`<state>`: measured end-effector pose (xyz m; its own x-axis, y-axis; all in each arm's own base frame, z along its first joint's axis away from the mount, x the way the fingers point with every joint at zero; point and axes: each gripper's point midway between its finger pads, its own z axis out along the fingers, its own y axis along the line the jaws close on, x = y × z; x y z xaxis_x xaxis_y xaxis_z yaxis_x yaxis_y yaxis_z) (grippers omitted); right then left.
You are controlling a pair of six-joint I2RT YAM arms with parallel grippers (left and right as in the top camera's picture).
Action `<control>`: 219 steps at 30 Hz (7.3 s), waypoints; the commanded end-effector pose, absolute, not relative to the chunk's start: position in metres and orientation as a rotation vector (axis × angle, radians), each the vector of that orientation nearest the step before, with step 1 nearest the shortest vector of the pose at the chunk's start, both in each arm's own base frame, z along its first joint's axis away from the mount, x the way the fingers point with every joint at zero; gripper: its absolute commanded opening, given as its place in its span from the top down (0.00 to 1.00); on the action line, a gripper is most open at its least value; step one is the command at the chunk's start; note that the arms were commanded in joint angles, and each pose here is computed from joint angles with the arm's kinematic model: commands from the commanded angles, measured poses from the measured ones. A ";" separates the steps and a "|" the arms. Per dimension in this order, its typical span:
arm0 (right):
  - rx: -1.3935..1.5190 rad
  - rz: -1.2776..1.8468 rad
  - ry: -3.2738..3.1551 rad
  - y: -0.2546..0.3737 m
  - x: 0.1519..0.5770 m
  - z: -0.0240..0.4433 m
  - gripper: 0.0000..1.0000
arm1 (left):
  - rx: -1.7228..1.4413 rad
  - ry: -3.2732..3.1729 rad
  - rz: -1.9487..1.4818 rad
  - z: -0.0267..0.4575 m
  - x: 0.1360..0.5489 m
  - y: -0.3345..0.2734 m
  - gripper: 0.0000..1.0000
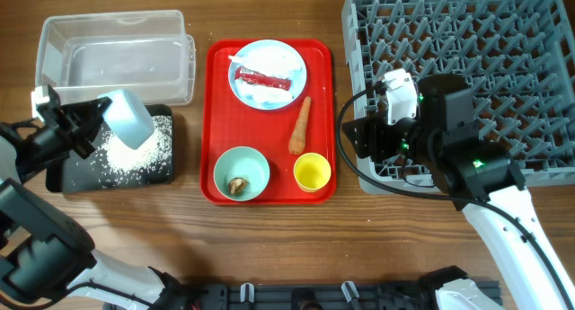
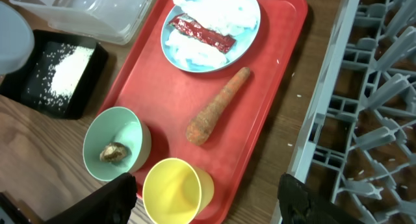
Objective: Sort waste into correct bins and load items into the dishwasher rack
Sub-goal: 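Carry the rice bowl to the black tray and tip rice out, then return the empty blue bowl to the red tray with left gripper, then grasp the green bowl and tip its food scrap onto black tray, then set the green bowl back on the red tray with left gripper, then pick the red wrapper and tissue off the plate into the clear bin, then reach left gripper to the carrot and grasp it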
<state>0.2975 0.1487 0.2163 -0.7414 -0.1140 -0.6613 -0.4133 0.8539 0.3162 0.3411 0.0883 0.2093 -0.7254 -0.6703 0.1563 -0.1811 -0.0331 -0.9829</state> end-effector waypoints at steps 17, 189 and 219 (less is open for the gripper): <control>-0.373 0.585 2.344 0.148 0.304 0.223 0.27 | 0.278 2.684 0.085 0.116 0.373 -0.168 0.96; -0.314 0.529 2.455 0.137 0.294 0.204 0.22 | -0.324 2.338 0.017 0.195 0.539 0.109 0.96; -0.258 0.561 2.406 0.140 0.304 0.214 0.02 | 0.206 2.875 -0.369 0.210 0.353 -0.141 0.20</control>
<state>0.3000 0.1399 0.2082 -0.7708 -0.0789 -0.6322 -0.3437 0.8870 0.3084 0.3596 -0.1237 0.2156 -0.9646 0.0590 -0.2571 0.1283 0.9566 -0.2617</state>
